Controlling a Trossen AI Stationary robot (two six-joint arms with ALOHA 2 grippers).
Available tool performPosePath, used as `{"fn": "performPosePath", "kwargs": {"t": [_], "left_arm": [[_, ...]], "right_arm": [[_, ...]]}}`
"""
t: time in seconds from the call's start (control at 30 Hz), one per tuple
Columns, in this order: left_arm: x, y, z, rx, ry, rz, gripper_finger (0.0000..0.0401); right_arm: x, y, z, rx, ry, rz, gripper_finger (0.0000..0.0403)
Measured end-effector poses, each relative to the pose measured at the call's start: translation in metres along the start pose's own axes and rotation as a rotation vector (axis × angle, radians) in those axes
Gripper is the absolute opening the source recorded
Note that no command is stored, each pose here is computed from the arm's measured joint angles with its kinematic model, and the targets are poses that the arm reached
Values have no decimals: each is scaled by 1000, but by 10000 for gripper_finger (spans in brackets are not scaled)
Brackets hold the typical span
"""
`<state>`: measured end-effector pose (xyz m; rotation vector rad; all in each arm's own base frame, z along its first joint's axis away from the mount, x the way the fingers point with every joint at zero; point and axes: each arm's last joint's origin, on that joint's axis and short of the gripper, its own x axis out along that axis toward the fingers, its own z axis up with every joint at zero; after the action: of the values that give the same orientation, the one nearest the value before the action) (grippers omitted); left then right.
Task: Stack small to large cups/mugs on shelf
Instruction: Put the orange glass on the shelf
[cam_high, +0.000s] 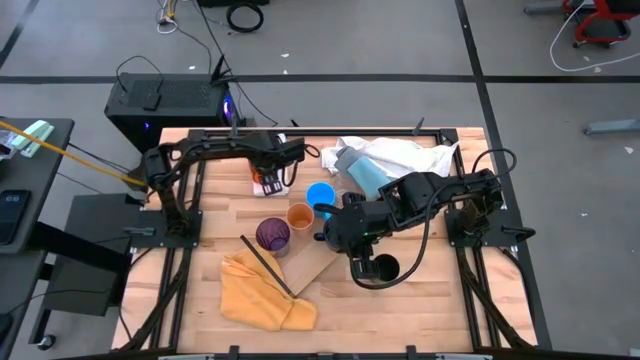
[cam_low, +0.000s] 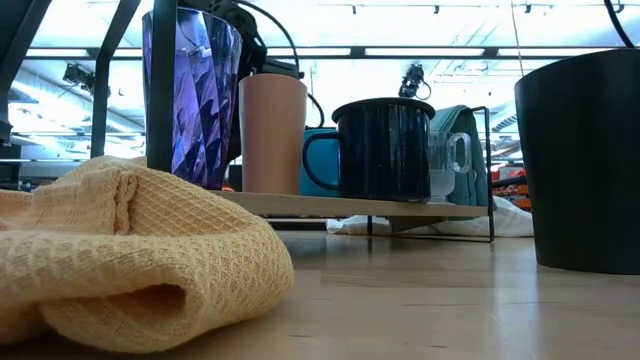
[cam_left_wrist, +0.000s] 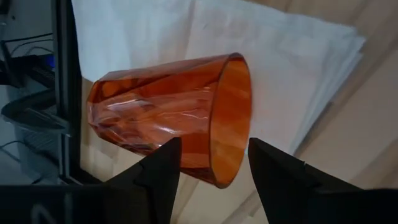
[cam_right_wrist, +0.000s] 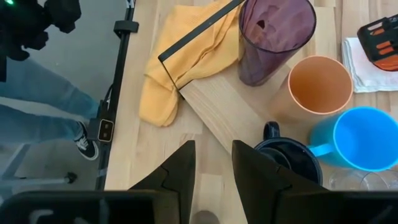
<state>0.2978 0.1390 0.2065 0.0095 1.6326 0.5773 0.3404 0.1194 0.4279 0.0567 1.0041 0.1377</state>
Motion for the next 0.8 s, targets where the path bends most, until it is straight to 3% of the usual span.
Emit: {"fn": "performPosePath", "kwargs": {"t": [0.63,0.8], "left_arm": [[14,-2,2,57,-49,90,190],[14,-1,3,85,-48,107,165]], "right_arm": [[0,-1,2,5,-13,0,113],[0,-1,2,5,-12,0,113]]}}
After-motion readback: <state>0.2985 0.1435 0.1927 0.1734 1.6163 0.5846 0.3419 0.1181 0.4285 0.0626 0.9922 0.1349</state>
